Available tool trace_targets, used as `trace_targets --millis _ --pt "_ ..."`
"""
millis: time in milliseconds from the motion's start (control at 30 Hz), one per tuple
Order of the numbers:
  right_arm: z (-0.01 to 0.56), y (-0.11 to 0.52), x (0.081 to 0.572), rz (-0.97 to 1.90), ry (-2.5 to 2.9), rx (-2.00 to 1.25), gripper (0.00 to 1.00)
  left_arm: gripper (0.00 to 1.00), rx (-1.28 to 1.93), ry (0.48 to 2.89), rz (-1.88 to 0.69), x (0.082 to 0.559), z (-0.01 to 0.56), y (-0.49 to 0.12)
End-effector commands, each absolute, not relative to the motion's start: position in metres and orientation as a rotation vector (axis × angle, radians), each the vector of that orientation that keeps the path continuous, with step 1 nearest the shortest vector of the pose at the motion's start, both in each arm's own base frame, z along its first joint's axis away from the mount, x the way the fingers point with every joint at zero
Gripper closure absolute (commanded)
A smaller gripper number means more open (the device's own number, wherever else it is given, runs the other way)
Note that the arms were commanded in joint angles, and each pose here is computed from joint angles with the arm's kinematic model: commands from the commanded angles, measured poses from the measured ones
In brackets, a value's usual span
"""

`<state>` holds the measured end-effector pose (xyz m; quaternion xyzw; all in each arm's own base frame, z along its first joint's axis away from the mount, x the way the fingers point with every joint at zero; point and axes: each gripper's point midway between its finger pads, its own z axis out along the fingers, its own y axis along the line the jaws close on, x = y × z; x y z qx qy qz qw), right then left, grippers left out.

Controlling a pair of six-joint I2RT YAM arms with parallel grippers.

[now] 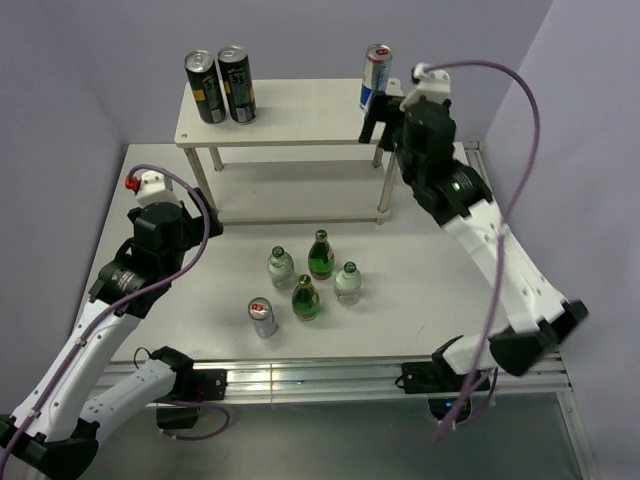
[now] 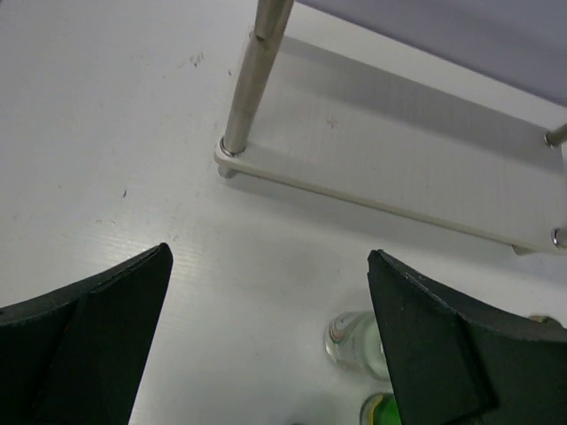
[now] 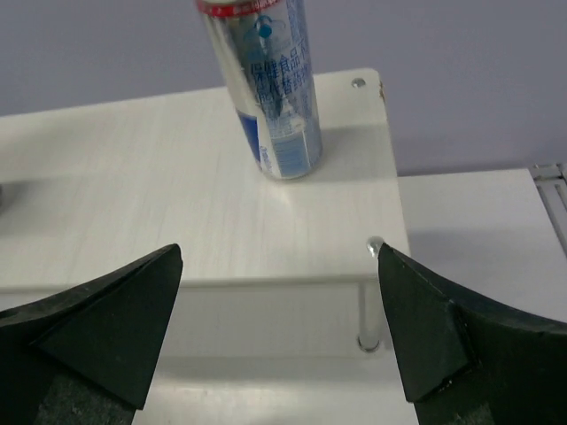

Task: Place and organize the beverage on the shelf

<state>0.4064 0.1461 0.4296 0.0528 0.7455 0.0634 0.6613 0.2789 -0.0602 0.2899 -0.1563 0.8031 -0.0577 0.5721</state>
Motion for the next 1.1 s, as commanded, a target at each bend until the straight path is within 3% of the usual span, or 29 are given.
trace_targets --millis 0,200,367,600,1067 --pt "0.468 0.125 0.353 0.22 1.535 0.21 0.02 0.01 -0.39 1.919 -0.241 0.261 0.288 -0.075" --pt "0.44 0.114 0.299 0.308 1.545 0.215 0.02 0.01 -0.349 1.935 -0.428 0.233 0.281 -0.117" --pt "0.41 0.107 0.271 0.337 1.584 0.218 0.02 0.01 -0.421 1.961 -0.315 0.217 0.255 -0.13" --pt "0.372 0.103 0.252 0.324 1.651 0.189 0.02 0.01 -0.295 1.974 -0.372 0.167 0.234 -0.181" --pt "0.34 0.098 0.237 0.331 1.696 0.158 0.01 0.01 -0.316 2.075 -0.249 0.142 0.155 -0.186"
